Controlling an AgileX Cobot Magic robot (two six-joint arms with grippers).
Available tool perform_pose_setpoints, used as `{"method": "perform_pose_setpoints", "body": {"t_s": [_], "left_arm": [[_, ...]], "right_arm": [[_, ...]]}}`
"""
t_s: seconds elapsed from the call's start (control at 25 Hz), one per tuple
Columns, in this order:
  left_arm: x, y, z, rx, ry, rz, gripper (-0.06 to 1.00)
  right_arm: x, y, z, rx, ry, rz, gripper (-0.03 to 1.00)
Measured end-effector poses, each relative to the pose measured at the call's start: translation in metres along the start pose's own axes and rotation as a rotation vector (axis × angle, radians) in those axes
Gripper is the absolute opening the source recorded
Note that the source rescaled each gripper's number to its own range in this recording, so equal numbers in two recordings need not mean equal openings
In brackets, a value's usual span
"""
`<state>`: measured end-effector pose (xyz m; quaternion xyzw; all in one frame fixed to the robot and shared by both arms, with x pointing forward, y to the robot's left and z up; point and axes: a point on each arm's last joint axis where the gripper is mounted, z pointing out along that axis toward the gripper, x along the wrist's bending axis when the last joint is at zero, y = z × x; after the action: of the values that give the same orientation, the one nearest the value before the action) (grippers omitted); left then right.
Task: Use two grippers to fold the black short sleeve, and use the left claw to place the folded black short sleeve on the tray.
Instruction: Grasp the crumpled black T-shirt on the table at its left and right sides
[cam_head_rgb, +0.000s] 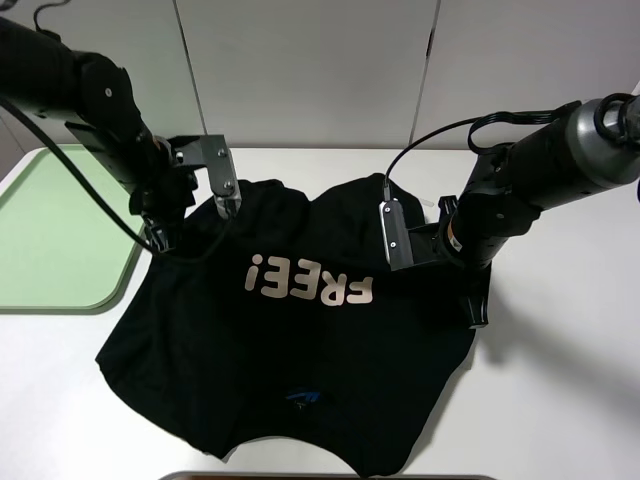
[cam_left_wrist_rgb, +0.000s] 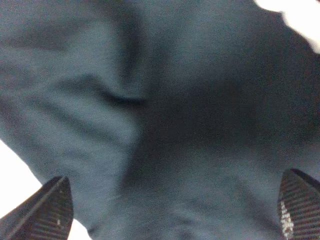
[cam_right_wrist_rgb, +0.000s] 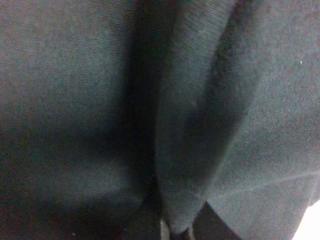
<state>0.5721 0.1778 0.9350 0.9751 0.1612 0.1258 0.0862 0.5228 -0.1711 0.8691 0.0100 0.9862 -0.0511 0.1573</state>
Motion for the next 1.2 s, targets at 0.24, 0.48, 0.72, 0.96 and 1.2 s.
{"method": "perform_pose_setpoints", "body": {"t_s": [0.24, 0.48, 0.72, 0.96, 1.2], "left_arm": [[0.028, -0.002, -0.016, 0.052, -0.052, -0.065, 0.81], [0.035, -0.002, 0.017, 0.151, -0.186, -0.074, 0.81], [0.041, 0.003, 0.036, 0.155, -0.21, -0.062, 0.81], [0.038, 0.003, 0.052, 0.153, -0.248, -0.072, 0.8], [0.033, -0.001, 0.059, 0.188, -0.301, -0.074, 0.6]], "right_arm": [[0.0, 0.0, 0.0, -0.001, 0.0, 0.002, 0.0], [0.001, 0.001, 0.0, -0.008, 0.008, 0.023, 0.0], [0.001, 0.001, 0.0, -0.009, 0.009, 0.027, 0.0], [0.001, 0.001, 0.0, -0.01, 0.01, 0.03, 0.0], [0.001, 0.002, 0.0, -0.023, 0.016, 0.056, 0.0]]}}
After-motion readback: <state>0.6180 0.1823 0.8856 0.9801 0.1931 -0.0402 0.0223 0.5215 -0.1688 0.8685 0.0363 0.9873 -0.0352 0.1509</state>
